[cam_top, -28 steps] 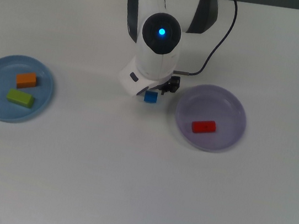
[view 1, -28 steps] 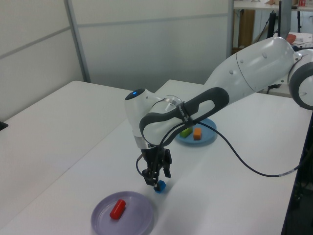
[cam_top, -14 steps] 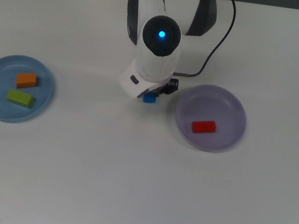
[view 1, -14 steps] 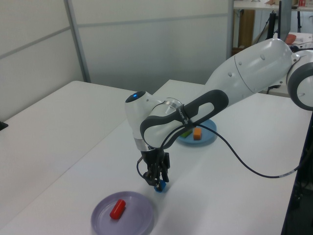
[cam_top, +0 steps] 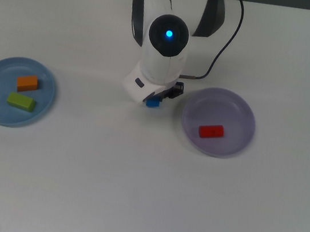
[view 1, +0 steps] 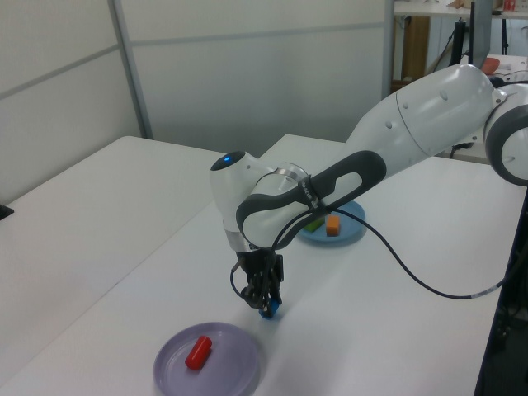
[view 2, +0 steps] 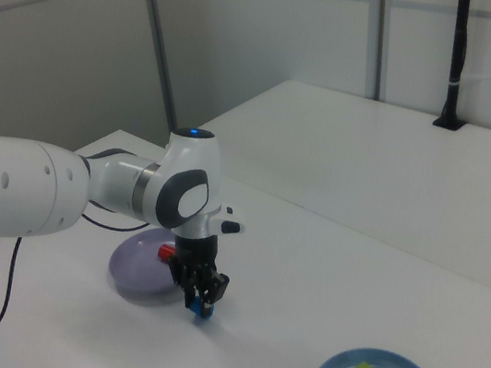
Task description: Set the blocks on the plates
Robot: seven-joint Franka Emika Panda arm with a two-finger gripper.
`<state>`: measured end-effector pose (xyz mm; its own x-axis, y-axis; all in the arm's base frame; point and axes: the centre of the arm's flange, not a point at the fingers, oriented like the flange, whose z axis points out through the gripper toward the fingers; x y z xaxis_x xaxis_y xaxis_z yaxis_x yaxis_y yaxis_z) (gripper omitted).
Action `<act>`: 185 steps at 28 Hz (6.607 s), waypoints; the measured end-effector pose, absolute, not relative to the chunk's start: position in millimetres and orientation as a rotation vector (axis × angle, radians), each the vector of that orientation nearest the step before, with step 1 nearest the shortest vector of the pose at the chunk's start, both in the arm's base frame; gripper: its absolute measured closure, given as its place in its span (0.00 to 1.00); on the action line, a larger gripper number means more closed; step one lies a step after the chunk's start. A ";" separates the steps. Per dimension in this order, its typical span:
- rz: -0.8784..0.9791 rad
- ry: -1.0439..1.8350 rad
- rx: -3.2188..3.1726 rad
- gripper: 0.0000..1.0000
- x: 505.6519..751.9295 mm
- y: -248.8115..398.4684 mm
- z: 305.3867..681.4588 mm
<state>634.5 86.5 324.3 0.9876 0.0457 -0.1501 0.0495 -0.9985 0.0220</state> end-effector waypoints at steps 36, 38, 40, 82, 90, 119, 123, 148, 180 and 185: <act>-0.026 0.366 3.095 0.40 617.8 239.0 321.0; -0.008 0.361 3.098 0.35 620.7 239.5 326.5; 0.022 0.353 3.103 0.24 625.6 239.4 336.0; -0.095 -0.153 3.037 0.00 545.6 10.8 628.0; 0.046 -0.159 3.044 0.00 554.2 -19.2 638.4; -0.048 -0.105 3.048 0.00 539.8 -44.5 648.1; -0.051 -0.109 3.048 0.00 539.5 -45.8 648.0; -0.050 -0.252 3.060 0.00 542.2 -31.9 644.9; 0.021 -0.340 3.068 0.00 547.1 -29.4 649.0; 0.021 -0.346 3.072 0.00 547.2 -28.8 648.9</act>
<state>547.2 -28.8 648.9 0.9749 -0.2219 0.0190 -0.2225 -0.9737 0.0478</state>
